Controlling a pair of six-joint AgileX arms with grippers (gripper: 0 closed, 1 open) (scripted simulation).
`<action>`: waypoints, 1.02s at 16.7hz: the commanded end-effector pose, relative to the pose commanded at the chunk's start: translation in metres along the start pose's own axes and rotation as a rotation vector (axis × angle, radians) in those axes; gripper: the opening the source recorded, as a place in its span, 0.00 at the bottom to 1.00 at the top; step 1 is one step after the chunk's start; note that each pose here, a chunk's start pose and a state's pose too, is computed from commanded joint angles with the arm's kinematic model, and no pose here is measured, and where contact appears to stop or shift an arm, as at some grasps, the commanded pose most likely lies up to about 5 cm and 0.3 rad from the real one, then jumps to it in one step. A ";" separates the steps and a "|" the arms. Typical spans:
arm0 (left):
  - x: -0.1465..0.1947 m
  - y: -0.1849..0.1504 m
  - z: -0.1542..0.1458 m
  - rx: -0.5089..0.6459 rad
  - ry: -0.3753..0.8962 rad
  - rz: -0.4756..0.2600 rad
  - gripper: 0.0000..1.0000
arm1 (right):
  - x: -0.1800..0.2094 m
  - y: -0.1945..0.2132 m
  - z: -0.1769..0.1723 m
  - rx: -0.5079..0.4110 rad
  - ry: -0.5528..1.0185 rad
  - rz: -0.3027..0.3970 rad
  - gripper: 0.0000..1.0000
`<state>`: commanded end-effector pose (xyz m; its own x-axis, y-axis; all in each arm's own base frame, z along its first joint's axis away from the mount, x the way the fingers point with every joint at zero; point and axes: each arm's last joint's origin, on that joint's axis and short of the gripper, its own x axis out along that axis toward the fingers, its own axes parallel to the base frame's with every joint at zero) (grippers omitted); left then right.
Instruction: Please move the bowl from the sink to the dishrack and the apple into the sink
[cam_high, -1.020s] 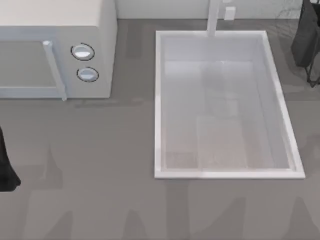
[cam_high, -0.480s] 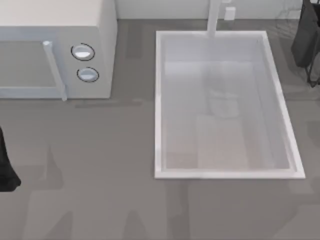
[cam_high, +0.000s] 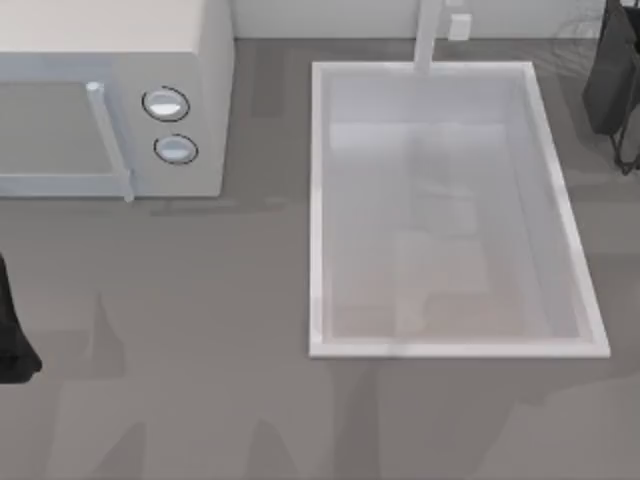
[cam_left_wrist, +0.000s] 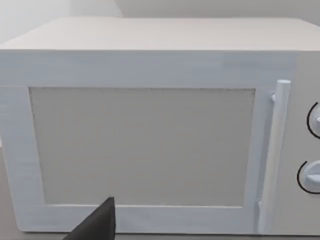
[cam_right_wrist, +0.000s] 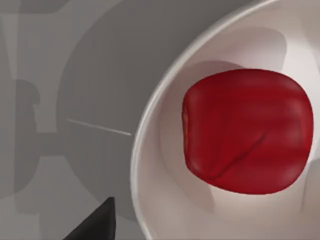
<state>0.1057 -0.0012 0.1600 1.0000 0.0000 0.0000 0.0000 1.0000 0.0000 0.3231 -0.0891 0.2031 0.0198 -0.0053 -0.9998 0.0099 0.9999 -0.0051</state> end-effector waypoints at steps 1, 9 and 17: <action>0.000 0.000 0.000 0.000 0.000 0.000 1.00 | 0.002 -0.002 0.002 0.000 0.014 0.004 1.00; 0.000 0.000 0.000 0.000 0.000 0.000 1.00 | 0.013 0.000 0.005 -0.006 0.017 0.005 1.00; 0.000 0.000 0.000 0.000 0.000 0.000 1.00 | 0.097 -0.002 0.004 0.000 0.015 0.004 1.00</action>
<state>0.1057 -0.0012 0.1600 1.0000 0.0000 0.0000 0.0000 1.0000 0.0000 0.3289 -0.0918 0.1067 0.0051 -0.0014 -1.0000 0.0099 0.9999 -0.0014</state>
